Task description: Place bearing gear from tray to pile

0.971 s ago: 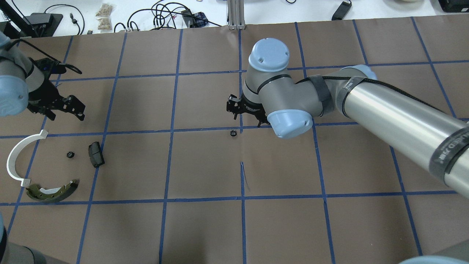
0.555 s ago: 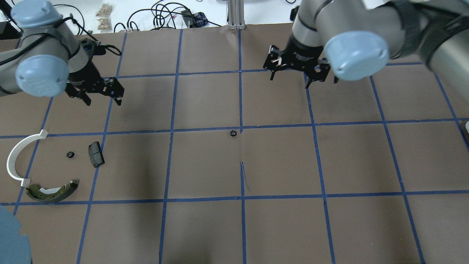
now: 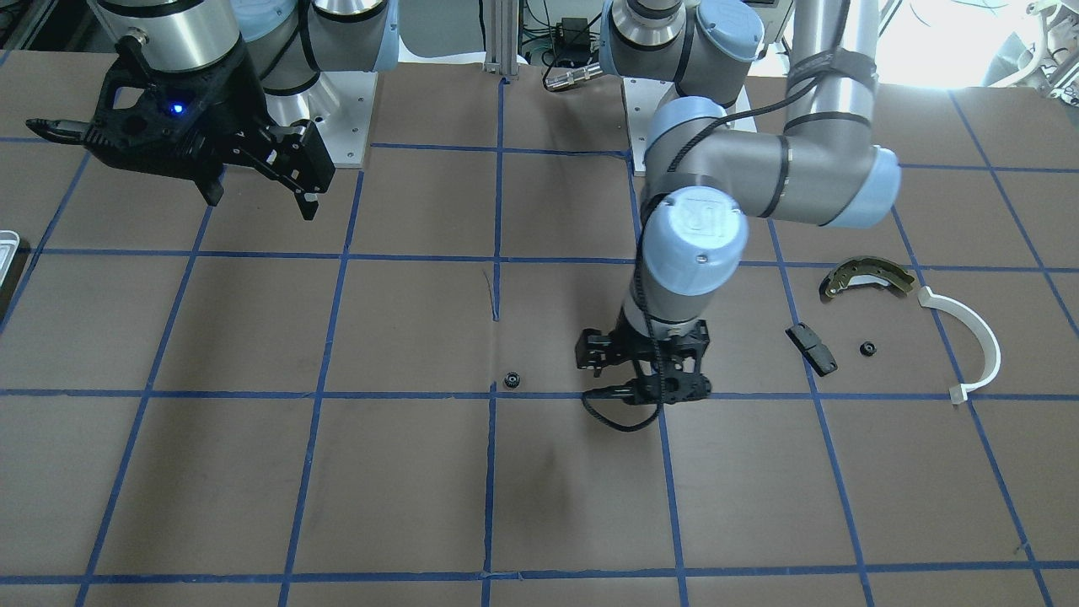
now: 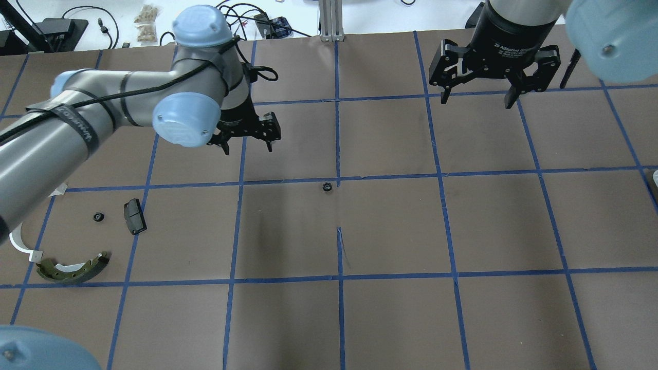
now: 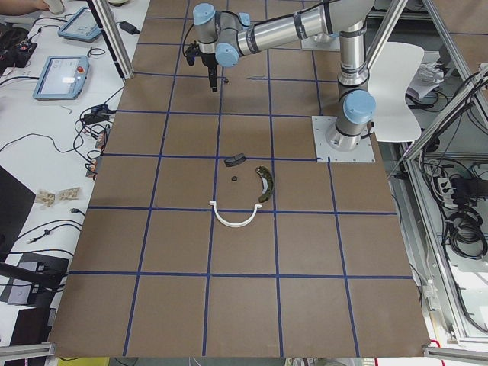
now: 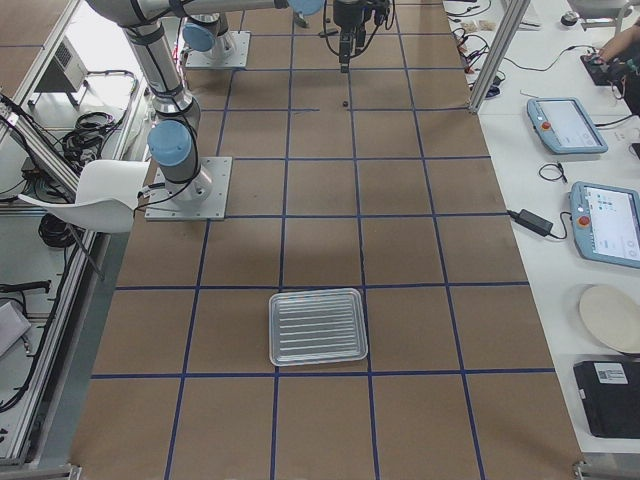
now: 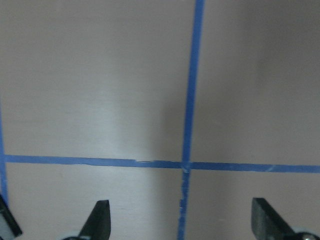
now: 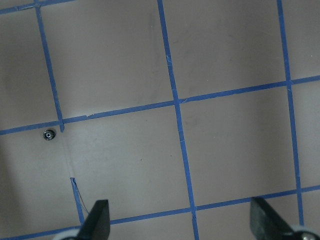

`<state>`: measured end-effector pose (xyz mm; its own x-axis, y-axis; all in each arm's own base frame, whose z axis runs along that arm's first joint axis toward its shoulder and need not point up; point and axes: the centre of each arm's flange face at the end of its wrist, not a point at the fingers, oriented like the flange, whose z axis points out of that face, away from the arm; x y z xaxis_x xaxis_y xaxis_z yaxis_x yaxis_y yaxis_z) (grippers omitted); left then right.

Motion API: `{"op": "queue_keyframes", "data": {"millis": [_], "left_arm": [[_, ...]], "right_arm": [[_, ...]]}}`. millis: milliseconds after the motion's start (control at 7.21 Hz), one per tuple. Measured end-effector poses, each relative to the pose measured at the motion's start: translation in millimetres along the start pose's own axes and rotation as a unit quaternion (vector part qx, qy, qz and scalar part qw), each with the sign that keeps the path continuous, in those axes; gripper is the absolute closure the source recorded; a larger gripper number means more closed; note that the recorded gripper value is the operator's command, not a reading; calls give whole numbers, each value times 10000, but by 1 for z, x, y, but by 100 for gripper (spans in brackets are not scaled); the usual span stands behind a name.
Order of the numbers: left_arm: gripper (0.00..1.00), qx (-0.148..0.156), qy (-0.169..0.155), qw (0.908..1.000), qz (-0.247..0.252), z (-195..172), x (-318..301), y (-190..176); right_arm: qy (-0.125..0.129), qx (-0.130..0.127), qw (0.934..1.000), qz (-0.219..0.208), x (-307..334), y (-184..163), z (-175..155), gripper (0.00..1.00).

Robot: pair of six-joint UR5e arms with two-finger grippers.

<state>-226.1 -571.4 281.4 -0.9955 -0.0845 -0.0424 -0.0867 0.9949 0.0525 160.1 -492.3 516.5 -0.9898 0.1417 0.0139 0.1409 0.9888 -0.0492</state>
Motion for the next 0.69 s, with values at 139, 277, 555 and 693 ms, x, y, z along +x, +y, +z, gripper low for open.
{"op": "queue_keyframes", "data": {"millis": [139, 277, 555, 693], "left_arm": [[0, 49, 35, 9999, -108, 17, 43, 13], [0, 91, 53, 9998, -173, 36, 77, 24], [0, 37, 24, 9991, -411, 75, 114, 37], [4, -13, -14, 9990, -455, 88, 122, 41]], "right_arm": [[10, 32, 9999, -155, 1, 0, -1, 0], [8, 108, 9996, -275, 2, -1, -3, 0], [-21, 279, 9990, -343, 2, -3, -8, 0], [-40, 326, 9989, -345, 1, -3, -9, 0]]}}
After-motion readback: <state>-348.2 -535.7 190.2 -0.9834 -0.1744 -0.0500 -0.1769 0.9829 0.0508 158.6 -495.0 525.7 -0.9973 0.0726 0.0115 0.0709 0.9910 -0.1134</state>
